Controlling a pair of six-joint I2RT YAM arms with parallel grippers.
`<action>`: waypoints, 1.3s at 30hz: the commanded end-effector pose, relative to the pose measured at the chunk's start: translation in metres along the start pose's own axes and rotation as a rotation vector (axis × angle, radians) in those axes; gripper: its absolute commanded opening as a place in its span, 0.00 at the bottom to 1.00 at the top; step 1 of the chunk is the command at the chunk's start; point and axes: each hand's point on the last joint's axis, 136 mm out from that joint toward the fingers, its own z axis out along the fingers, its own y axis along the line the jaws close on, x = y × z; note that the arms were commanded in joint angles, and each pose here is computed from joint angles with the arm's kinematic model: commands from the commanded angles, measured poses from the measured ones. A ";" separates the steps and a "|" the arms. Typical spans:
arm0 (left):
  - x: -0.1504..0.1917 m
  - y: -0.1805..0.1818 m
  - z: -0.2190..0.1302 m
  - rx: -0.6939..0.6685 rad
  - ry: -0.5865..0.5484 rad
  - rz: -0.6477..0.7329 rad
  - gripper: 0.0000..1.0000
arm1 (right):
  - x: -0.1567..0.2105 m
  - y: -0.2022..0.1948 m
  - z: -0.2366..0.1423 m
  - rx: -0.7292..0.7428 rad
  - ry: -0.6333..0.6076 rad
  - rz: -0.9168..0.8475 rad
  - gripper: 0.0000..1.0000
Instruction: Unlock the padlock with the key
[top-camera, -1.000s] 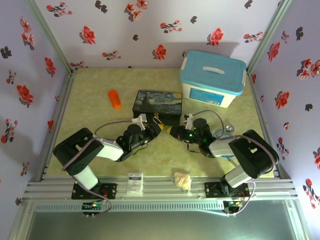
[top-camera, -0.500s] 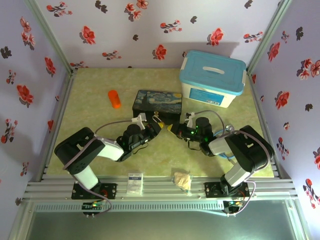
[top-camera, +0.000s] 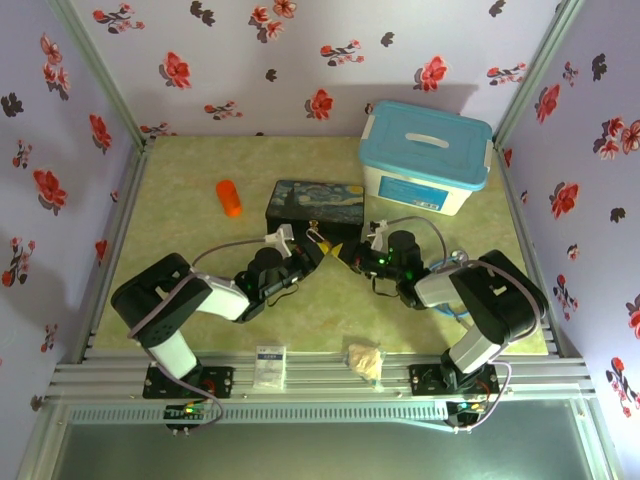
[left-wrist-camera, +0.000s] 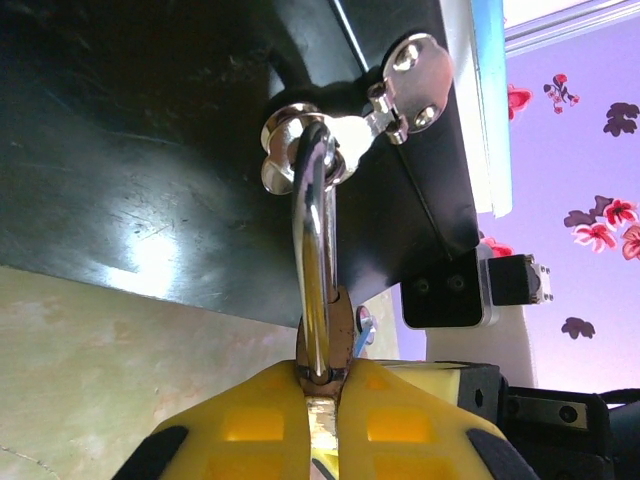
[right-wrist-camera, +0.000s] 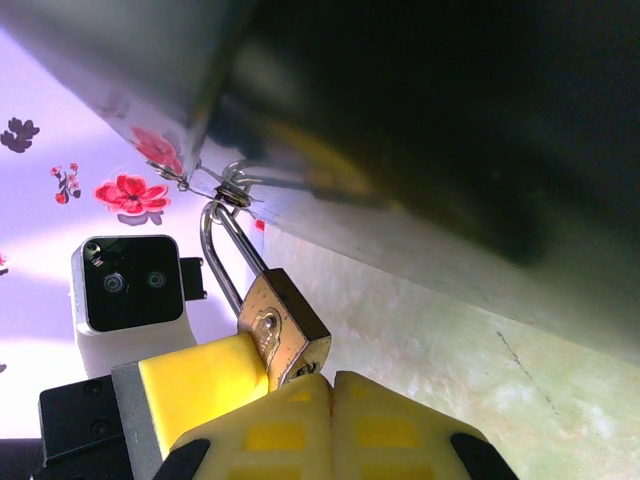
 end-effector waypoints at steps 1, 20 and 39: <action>0.039 -0.041 0.003 0.155 0.167 0.021 0.00 | -0.023 0.045 0.006 -0.098 -0.076 -0.110 0.00; 0.040 -0.021 0.002 0.130 0.139 -0.027 0.00 | -0.007 0.056 0.021 -0.234 -0.128 0.068 0.00; 0.027 0.019 -0.007 0.015 0.082 -0.049 0.00 | 0.040 -0.053 -0.016 0.423 -0.020 -0.157 0.37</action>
